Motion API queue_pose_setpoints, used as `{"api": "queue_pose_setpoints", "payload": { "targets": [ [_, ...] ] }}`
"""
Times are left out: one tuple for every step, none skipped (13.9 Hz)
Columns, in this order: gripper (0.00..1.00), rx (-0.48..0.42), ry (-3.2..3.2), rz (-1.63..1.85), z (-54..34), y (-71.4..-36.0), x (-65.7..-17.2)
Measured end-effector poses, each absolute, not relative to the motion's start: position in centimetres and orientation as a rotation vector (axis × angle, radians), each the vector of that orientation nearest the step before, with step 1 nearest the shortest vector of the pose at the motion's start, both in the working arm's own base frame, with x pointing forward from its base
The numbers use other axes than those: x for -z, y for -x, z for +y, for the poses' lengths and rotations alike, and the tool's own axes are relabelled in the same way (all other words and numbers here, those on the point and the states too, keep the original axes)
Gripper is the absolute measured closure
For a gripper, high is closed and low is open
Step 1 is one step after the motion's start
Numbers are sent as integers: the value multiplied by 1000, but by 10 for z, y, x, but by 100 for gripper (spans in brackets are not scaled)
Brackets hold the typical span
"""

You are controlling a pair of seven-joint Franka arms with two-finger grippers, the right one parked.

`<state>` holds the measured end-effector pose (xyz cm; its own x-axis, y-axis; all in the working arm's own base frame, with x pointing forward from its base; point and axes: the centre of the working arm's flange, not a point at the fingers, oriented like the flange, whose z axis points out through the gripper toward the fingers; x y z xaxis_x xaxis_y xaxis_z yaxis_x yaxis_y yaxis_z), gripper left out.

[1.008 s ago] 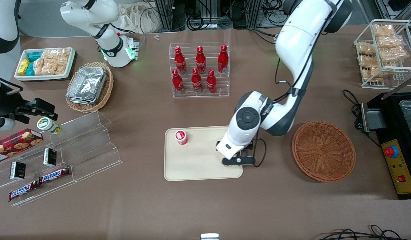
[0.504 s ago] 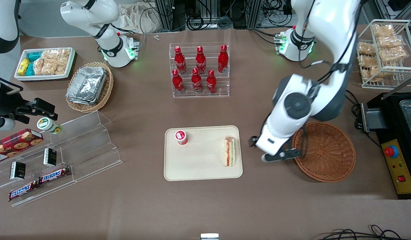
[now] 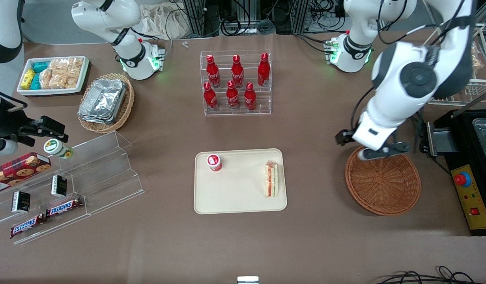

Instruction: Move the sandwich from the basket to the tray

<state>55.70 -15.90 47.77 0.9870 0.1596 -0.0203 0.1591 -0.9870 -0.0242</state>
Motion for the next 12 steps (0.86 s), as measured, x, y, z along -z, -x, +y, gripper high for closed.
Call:
{"api": "queue_pose_setpoints", "payload": {
  "targets": [
    [0,-45,3107,-238,-145,-556,-485],
    [0,-53,3106,-226,-133,-555,-490],
    [0,-60,3105,-222,-122,-554,-495],
    [0,-63,3104,-228,-112,-555,-499],
    [0,-69,3102,-237,-104,-556,-505],
    [0,-75,3101,-248,-98,-558,-515],
    [0,-83,3099,-259,-94,-559,-528],
    [0,-91,3100,-273,-90,-560,-543],
    [0,-92,3104,-266,-82,-564,-556],
    [0,-88,3114,-219,-73,-569,-566],
    [0,-83,3124,-150,-65,-575,-571],
    [0,-83,3130,-96,-59,-581,-572]
  ]
}}
